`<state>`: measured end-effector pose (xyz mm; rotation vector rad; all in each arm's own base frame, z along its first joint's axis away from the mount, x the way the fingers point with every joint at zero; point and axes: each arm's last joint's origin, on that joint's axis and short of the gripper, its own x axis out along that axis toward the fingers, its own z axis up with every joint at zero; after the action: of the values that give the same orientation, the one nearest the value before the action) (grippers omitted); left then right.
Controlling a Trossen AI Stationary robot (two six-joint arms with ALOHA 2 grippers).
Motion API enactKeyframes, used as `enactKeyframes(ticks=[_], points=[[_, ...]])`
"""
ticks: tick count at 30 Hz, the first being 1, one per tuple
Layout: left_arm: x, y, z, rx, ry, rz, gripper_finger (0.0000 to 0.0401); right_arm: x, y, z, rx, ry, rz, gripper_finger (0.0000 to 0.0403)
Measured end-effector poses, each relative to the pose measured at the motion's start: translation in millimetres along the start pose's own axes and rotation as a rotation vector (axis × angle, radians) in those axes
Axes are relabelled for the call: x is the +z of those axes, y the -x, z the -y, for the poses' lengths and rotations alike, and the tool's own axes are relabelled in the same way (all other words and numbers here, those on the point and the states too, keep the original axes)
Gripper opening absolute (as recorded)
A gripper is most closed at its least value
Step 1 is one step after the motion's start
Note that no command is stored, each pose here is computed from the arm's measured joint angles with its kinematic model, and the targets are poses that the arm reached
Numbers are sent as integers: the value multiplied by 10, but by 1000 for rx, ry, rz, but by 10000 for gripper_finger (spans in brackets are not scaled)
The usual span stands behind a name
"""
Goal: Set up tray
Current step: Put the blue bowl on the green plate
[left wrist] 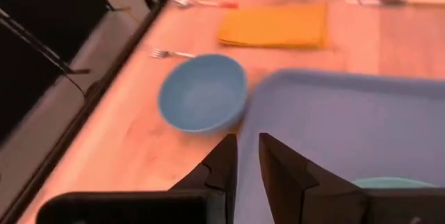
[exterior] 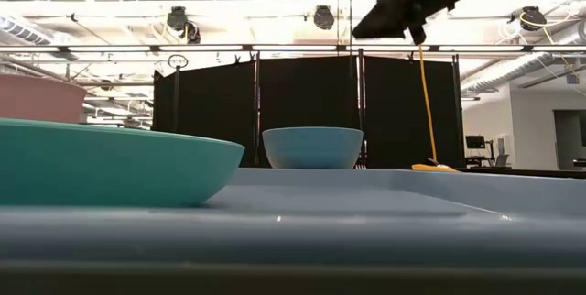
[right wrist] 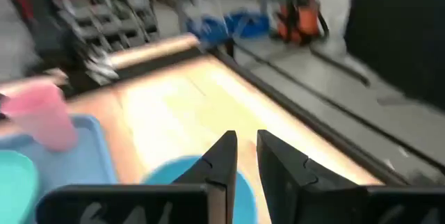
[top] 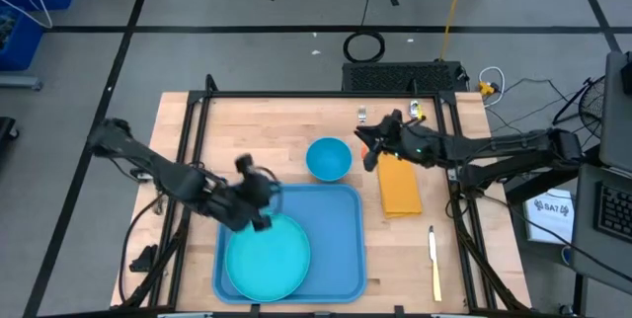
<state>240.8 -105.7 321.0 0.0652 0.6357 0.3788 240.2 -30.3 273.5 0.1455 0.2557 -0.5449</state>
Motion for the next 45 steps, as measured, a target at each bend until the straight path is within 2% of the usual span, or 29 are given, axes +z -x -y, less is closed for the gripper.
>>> enactKeyframes(ticks=[6, 8, 11, 14, 18, 22, 33, 37, 45], points=[[-447, -4, -527, 9, 191, 150, 67, 161, -152, 172, -70, -11, -233, 47], [-603, -31, -640, -24, 243, 189, 67, 146, -224, 232, -100, -12, -315, 47], [-701, -26, -754, -99, 322, 282, 67, 47, -365, 297, -87, -33, -441, 47], [-770, -13, -821, -112, 314, 305, 67, -107, -533, 337, -71, -68, -546, 47], [-766, -11, -867, -95, 282, 313, 67, -336, -721, 346, -82, -54, -664, 48], [-754, -27, -887, -102, 240, 314, 67, -446, -852, 311, -33, -84, -693, 61], [-780, -65, -928, -101, 196, 275, 67, -461, -883, 300, -39, -161, -688, 162], [-787, -71, -933, -100, 193, 267, 67, -457, -886, 299, -41, -173, -683, 172], [-789, -71, -933, -101, 191, 265, 67, -433, -912, 283, -29, -185, -647, 170]])
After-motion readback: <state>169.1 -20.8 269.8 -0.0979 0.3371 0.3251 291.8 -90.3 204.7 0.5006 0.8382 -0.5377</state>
